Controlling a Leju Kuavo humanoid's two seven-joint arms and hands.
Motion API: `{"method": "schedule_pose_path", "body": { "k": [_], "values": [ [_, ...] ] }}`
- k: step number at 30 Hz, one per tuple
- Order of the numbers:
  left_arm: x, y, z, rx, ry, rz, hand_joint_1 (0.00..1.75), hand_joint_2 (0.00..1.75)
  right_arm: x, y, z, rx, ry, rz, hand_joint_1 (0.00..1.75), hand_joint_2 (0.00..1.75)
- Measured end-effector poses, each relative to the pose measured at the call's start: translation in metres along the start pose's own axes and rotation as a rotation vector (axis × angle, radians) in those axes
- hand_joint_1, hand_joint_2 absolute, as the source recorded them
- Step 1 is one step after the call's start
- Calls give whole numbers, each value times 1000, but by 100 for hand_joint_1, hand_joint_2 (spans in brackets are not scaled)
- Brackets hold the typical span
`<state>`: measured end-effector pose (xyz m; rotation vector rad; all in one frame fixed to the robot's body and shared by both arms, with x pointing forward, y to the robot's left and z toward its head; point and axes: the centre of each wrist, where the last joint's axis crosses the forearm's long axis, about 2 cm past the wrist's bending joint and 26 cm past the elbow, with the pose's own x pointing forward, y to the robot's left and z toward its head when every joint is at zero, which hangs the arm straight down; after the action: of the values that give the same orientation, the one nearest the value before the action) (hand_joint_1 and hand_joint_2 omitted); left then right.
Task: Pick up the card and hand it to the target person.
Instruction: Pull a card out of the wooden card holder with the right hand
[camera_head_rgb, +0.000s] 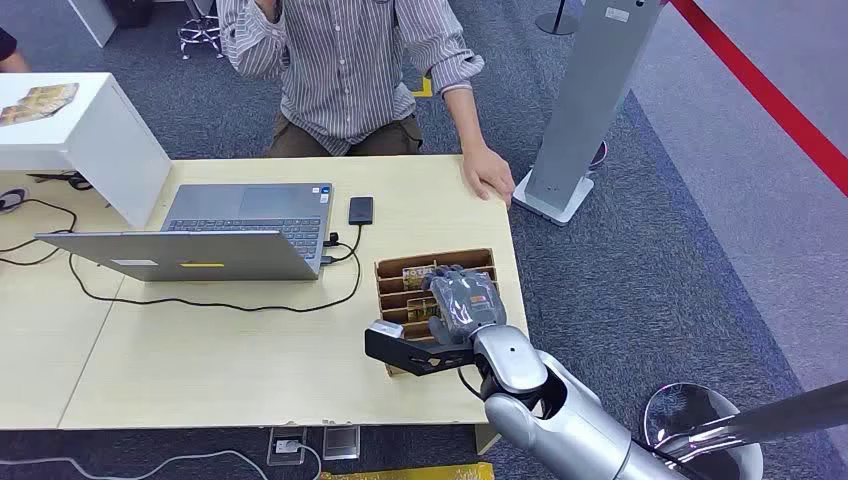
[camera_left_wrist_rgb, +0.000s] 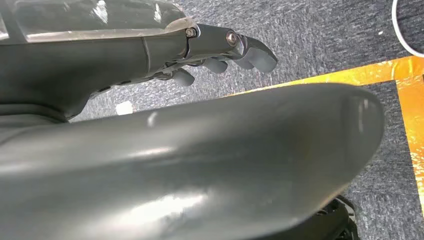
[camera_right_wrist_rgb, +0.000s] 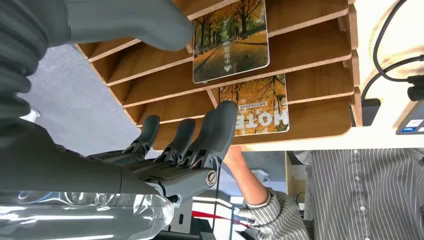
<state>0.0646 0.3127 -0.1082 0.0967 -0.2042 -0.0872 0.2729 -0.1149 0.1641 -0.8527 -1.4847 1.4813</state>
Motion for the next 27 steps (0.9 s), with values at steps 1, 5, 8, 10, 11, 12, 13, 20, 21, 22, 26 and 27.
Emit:
{"method": "schedule_pose_path", "body": {
  "k": [1, 5, 8, 10, 11, 12, 13, 20, 21, 22, 26, 27],
  "values": [
    [0, 0, 0, 0, 0, 0, 0, 0, 0, 0, 0, 0, 0, 0, 72, 175],
    [0, 0, 0, 0, 0, 0, 0, 0, -1, 0, 0, 4, -1, -4, 69, 175],
    [0, 0, 0, 0, -1, 0, 0, 0, -1, 1, 0, 11, -6, -8, 65, 175],
    [0, 0, 0, 1, 0, 0, 0, 0, -2, 2, 0, 16, -6, -9, 67, 175],
    [0, 0, 0, 1, -1, 0, 0, 0, -2, 2, 0, 18, -7, -9, 66, 175],
    [0, 0, 0, 1, -1, 0, 0, 0, -2, 3, 0, 20, -7, -9, 66, 175],
    [0, 0, 0, 1, 0, 0, 0, 0, -3, 4, 0, 22, -7, -9, 66, 175],
    [0, 0, 0, 1, -1, -1, 0, 0, -4, 6, -1, 36, -11, -15, 65, 175],
    [0, 0, 0, 1, -1, -1, 0, 0, -4, 7, -1, 39, -13, -17, 65, 175],
    [0, 0, 0, 1, -1, -1, 0, 0, -4, 7, -1, 41, -14, -18, 67, 175],
    [0, 0, 0, 1, -1, -1, 0, 0, -4, 8, -1, 47, -16, -19, 75, 175],
    [0, 0, 0, 1, -1, -1, 0, 0, -4, 8, 0, 48, -16, -19, 77, 175]
  ]
}}
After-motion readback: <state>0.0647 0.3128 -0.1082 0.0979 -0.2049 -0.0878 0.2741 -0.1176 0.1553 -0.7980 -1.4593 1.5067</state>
